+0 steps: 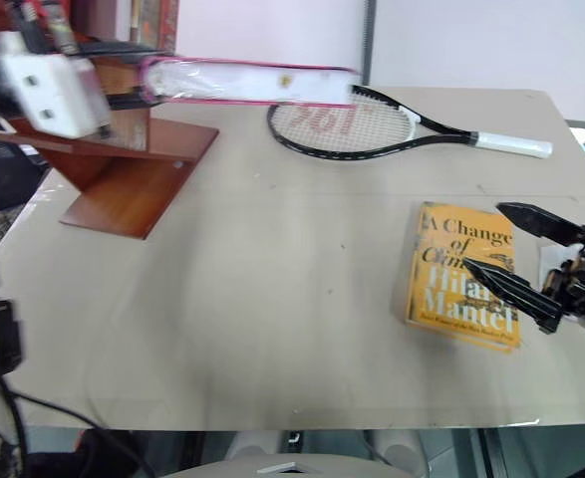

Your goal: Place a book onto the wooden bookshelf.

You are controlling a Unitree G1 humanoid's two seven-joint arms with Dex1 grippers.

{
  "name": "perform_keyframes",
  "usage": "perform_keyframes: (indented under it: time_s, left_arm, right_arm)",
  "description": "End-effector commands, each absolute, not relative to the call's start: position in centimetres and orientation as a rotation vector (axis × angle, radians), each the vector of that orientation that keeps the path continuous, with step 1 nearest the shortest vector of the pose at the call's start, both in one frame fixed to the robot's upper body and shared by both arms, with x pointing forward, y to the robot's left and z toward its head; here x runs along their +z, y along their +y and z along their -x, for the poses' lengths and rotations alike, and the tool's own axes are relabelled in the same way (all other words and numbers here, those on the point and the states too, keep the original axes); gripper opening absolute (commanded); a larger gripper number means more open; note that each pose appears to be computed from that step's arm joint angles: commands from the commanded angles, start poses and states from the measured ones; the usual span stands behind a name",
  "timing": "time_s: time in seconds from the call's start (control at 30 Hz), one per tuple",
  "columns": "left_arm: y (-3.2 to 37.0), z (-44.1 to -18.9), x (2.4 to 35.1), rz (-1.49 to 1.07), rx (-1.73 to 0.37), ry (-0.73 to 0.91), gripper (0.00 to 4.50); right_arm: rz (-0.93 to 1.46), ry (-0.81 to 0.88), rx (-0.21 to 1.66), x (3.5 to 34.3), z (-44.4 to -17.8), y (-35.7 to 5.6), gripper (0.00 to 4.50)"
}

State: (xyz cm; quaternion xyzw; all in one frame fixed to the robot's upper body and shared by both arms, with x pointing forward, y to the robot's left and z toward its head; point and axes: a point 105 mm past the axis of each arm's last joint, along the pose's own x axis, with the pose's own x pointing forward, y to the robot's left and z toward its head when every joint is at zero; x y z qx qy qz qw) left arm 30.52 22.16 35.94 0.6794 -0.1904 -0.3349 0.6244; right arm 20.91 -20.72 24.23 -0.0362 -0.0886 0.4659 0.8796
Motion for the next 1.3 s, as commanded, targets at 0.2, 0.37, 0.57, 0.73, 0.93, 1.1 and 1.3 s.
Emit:
perform_keyframes:
  time_s: [0.2,0.37,0.57,0.73,0.93,1.1,1.3]
  left_arm:
    - [30.0,-29.7,36.2,-1.768,-0.565,-0.188,0.66]
    - [33.9,-30.2,35.0,-1.774,-0.508,0.008,0.66]
    - [36.4,-32.6,33.6,-1.805,-0.381,0.141,0.66]
    - [36.1,-34.2,32.9,-1.688,-0.366,0.110,1.66]
    - [35.7,-32.2,34.8,-1.650,-0.391,-0.025,3.92]
    - [34.8,-28.8,36.7,-1.300,-0.563,-0.146,3.92]
    - [30.3,-24.6,36.7,-0.828,-0.907,0.016,3.92]
  right_arm:
    - [0.073,-0.212,1.056,24.6,-21.6,-20.2,4.50]
    - [0.077,-0.199,1.075,24.4,-20.8,-20.1,4.50]
    - [0.089,-0.203,1.086,24.6,-20.1,-19.6,4.50]
    - [0.084,-0.199,1.091,24.4,-20.1,-18.9,4.50]
    - [0.076,-0.203,1.090,24.8,-20.5,-18.3,4.50]
    - [0.058,-0.197,1.096,24.5,-21.4,-18.1,4.50]
    - [0.054,-0.226,1.129,26.3,-21.8,-17.5,4.50]
